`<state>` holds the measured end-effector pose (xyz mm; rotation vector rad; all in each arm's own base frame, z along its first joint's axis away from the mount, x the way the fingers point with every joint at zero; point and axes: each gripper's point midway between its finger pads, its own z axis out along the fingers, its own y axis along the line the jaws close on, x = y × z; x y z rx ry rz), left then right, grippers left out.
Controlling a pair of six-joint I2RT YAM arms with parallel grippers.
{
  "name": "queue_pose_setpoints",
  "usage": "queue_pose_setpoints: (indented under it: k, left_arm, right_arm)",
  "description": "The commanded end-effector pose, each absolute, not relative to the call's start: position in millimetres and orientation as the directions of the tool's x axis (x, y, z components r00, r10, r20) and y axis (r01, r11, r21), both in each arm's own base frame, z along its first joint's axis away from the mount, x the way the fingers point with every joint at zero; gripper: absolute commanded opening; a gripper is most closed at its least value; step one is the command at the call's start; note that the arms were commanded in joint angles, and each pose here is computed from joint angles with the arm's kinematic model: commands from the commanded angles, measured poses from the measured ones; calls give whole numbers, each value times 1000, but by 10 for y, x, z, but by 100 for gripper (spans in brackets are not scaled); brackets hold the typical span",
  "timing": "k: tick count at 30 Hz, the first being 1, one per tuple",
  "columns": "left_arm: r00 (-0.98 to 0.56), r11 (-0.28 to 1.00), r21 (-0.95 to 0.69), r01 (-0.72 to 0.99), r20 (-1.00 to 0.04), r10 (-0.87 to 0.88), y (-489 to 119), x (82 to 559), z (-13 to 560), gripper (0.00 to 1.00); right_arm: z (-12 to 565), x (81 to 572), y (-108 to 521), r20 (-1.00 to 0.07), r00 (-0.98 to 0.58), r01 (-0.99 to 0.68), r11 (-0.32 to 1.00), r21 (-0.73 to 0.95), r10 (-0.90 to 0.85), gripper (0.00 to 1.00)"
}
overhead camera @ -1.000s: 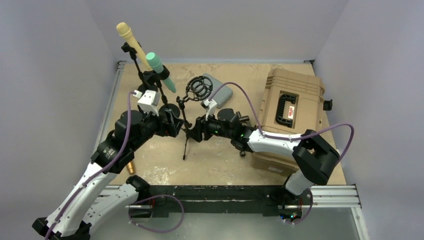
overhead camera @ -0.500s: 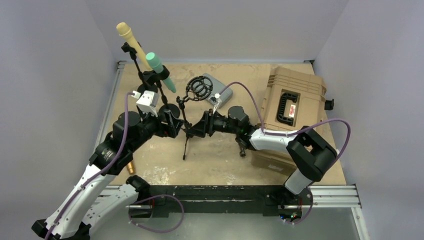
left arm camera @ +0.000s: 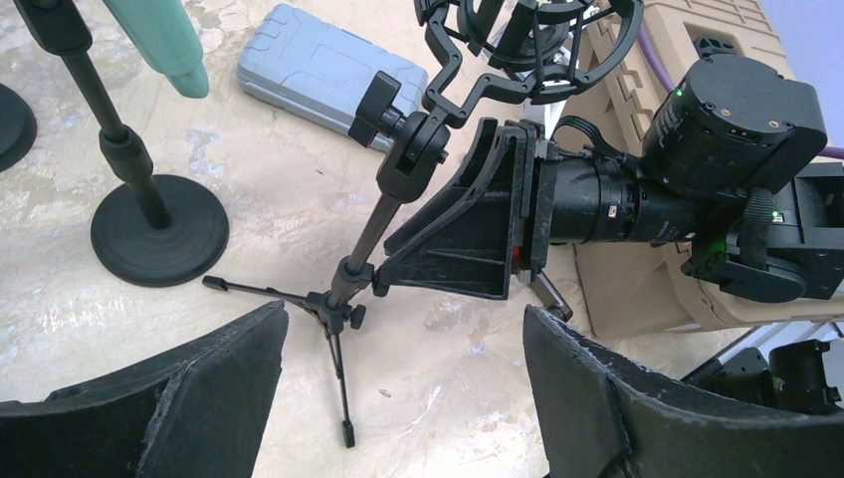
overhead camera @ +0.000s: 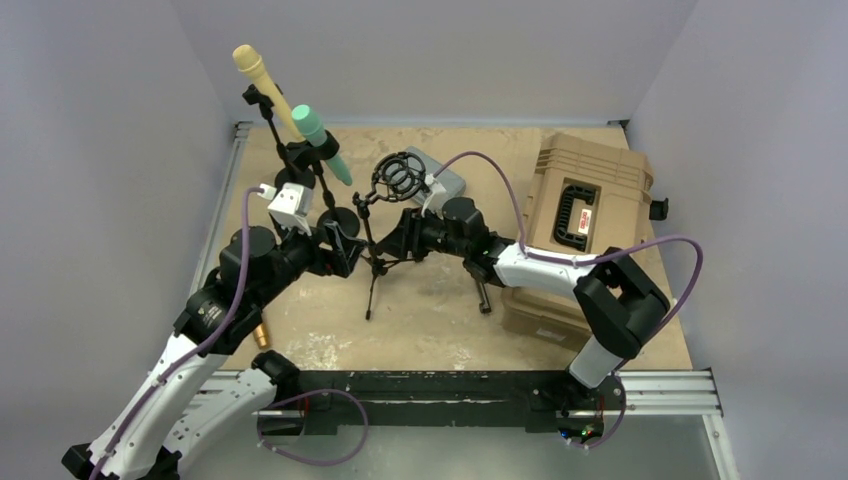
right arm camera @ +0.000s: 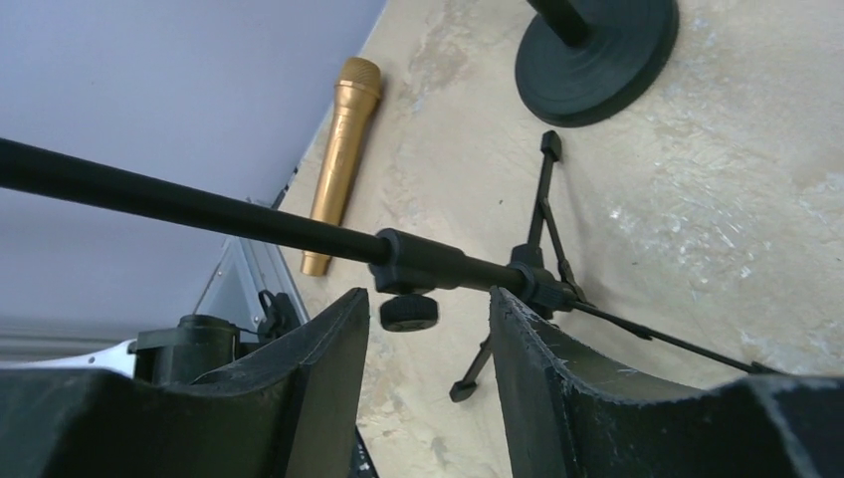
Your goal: Remove the microphone from the stand
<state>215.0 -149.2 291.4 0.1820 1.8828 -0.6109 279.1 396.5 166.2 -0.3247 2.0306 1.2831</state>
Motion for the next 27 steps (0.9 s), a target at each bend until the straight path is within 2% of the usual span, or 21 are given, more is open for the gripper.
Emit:
queue_pose_setpoints:
  k: [1,11,16,20,27]
  left_arm:
    - [-359,847,-316,427,-919,-162,-1504,2157,3019,86]
    - [-348,851,-303,429,-925,-154,-1472,2136,3032,86]
    - [-348,848,-305,434,-925,-154,-1485,2137,3035,86]
    - [-345,856,-295,425,-927,-148,-1455,2137,3022,86]
    - [-331,870,-283,404,-932,-150,-1386,2132,3004,86]
  right_arm:
    - [1853,2762,4128,-716,-683,-602,444,663,145,46]
    - [1764,2693,4131,-716,-686,-609,436,662,129,39]
    - [1756,2767,4146,-740,-659,-615,471,632,134,21]
    - [1639,2799,4097,-782,-611,-608,558,564,124,0]
    - [1395,2792,3962,-903,-428,-577,757,307,39,0]
